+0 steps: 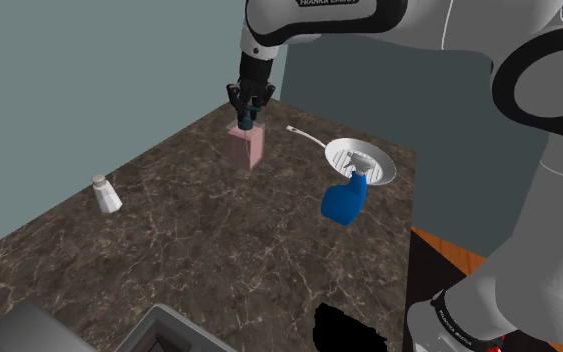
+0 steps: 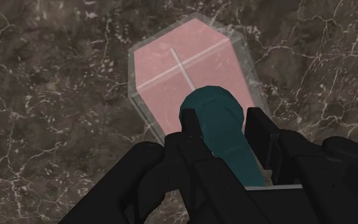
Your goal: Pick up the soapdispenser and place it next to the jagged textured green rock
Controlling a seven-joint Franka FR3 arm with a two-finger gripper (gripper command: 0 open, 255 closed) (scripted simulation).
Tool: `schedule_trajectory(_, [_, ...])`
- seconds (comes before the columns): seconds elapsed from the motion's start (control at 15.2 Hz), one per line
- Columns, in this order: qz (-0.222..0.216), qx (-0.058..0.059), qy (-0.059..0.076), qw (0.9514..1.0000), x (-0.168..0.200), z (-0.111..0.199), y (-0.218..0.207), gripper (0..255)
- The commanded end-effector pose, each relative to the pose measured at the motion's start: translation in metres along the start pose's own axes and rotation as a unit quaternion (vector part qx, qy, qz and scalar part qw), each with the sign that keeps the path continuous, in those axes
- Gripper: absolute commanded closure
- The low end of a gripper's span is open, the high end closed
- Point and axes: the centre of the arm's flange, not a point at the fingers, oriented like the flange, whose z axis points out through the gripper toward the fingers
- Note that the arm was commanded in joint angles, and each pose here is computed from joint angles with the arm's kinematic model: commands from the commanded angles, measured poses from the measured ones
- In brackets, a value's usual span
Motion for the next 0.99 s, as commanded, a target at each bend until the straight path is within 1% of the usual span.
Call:
schedule_trajectory(0.0, [0.000, 0.000, 0.000, 1.0000, 0.000, -0.010, 0.000, 255])
schedule_trajectory(0.07, [0.000, 0.000, 0.000, 1.0000, 0.000, -0.015, -0.001, 255])
schedule_trajectory(0.92, [0.000, 0.000, 0.000, 1.0000, -0.143, -0.089, -0.060, 255])
